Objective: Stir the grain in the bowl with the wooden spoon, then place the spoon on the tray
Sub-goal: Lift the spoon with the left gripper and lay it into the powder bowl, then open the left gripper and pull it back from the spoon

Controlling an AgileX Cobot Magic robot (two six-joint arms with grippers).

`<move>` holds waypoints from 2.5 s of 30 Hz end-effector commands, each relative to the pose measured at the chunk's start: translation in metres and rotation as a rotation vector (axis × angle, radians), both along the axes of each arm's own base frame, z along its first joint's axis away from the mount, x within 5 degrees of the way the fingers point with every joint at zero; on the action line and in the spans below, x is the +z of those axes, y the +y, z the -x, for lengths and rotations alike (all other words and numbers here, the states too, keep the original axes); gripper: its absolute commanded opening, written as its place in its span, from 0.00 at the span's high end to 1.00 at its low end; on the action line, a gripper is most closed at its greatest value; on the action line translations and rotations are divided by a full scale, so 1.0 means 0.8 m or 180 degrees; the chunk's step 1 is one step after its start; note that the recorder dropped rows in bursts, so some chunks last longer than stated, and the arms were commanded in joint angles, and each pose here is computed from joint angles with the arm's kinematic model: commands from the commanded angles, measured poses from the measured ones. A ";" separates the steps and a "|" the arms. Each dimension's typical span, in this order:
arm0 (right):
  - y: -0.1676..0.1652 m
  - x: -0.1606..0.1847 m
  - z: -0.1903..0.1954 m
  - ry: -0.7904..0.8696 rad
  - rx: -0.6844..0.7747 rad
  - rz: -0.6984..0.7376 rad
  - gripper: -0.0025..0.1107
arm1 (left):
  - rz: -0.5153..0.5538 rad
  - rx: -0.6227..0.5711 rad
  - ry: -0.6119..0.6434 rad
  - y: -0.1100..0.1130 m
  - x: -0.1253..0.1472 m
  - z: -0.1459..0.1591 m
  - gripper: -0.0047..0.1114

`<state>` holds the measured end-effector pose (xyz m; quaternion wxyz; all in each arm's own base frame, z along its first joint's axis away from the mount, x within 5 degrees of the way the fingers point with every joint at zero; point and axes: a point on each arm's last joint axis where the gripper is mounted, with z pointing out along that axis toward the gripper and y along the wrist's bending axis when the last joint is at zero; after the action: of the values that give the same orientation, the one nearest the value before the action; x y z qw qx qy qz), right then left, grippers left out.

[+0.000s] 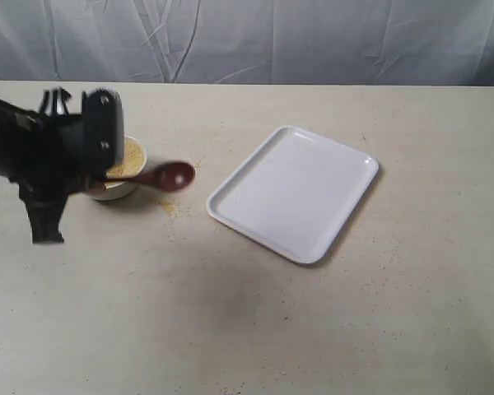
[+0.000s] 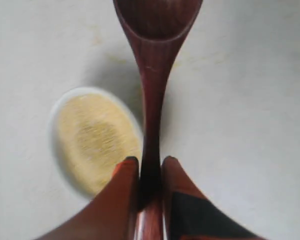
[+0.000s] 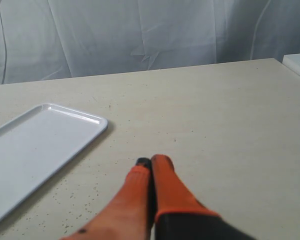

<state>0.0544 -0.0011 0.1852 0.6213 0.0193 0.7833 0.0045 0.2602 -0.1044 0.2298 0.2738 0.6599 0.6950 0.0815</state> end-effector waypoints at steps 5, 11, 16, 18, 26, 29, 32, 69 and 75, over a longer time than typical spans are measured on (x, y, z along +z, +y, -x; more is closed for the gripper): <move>0.000 0.001 0.000 -0.0040 0.0010 0.0001 0.98 | -0.0105 0.0635 -0.0246 0.055 0.016 -0.055 0.96; 0.000 0.001 0.000 -0.0040 0.0010 0.0001 0.98 | -0.0197 0.0855 0.0022 0.081 -0.031 -0.082 0.96; 0.000 0.001 0.000 -0.0040 0.0010 0.0001 0.98 | -0.0141 0.0894 0.0021 0.079 -0.064 -0.099 0.96; 0.000 0.001 0.000 -0.0040 0.0010 0.0001 0.98 | -0.0031 0.0988 0.0041 0.076 -0.073 -0.104 0.96; 0.000 0.001 0.000 -0.0040 0.0010 0.0001 0.98 | 0.0008 0.1037 0.0098 0.075 -0.085 -0.107 0.95; 0.000 0.001 0.000 -0.0040 0.0010 0.0001 0.98 | 0.0008 0.1037 0.0098 0.075 -0.085 -0.107 0.85; 0.000 0.001 0.000 -0.0040 0.0010 0.0001 0.98 | 0.0018 0.1044 0.0086 0.075 -0.085 -0.107 0.69; 0.000 0.001 0.000 -0.0040 0.0010 0.0001 0.98 | 0.4385 0.4547 -0.0564 0.110 0.047 0.046 0.96; 0.000 0.001 0.000 -0.0040 0.0010 0.0001 0.98 | 0.4529 0.5444 0.0057 0.112 -0.021 0.070 0.96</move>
<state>0.0544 -0.0011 0.1852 0.6213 0.0193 0.7833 0.0045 0.2112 -0.0149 0.2341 0.4808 -0.2885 0.8118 -0.1629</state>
